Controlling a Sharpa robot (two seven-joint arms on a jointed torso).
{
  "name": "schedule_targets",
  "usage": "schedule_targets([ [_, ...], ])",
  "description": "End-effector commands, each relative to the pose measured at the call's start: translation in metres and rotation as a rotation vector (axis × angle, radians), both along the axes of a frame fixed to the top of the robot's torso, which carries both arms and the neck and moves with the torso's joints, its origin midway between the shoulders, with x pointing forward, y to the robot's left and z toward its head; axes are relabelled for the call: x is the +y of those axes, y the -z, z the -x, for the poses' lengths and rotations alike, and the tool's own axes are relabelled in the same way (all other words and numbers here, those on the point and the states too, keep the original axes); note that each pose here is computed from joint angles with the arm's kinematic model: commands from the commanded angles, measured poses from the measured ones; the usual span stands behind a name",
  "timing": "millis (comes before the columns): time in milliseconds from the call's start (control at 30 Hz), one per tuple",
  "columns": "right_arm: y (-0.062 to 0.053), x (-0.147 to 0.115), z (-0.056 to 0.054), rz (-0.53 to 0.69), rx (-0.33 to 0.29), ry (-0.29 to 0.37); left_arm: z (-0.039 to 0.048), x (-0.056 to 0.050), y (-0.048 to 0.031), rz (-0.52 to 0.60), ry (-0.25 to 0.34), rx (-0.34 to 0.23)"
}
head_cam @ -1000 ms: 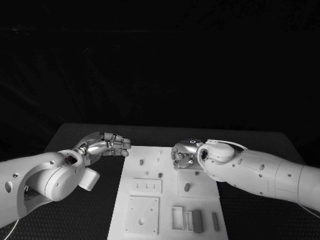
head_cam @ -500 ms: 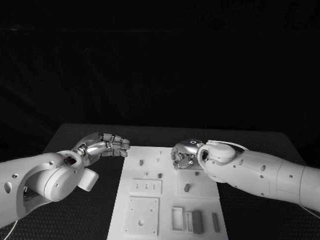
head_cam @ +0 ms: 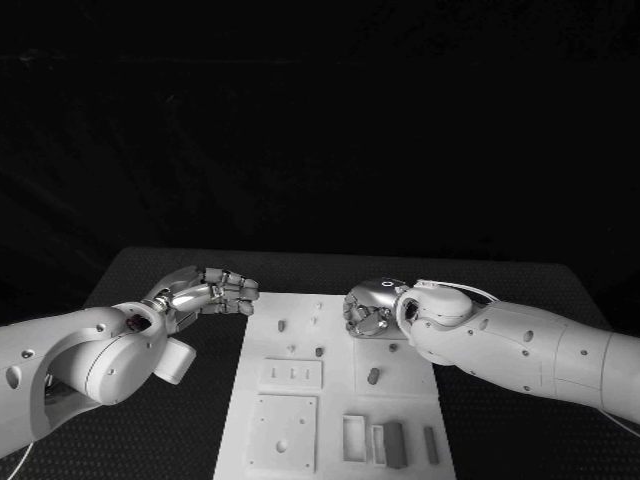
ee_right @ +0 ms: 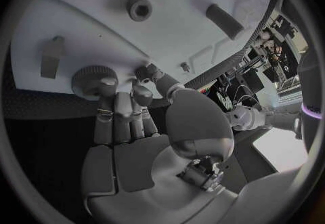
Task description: Assemble the parts on the task board
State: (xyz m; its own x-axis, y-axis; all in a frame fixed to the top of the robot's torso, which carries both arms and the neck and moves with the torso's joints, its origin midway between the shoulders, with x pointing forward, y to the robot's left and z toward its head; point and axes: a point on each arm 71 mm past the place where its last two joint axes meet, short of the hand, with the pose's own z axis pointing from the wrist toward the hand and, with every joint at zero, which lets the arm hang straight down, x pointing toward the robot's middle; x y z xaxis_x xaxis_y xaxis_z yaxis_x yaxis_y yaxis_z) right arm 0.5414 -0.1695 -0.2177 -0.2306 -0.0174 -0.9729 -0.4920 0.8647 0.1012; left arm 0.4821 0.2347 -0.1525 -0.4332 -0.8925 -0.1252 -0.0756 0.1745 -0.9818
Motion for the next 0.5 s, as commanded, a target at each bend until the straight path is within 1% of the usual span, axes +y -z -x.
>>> schedule_targets([
  [33,0.0062,-0.0031,0.0012,0.034,0.023,0.010,0.0000,-0.0016,-0.0020,0.010,0.015,-0.004],
  [500,0.0048,-0.0004,0.0018,0.031,0.005,0.004,0.0000,-0.0020,-0.0019,0.011,0.019,-0.003],
])
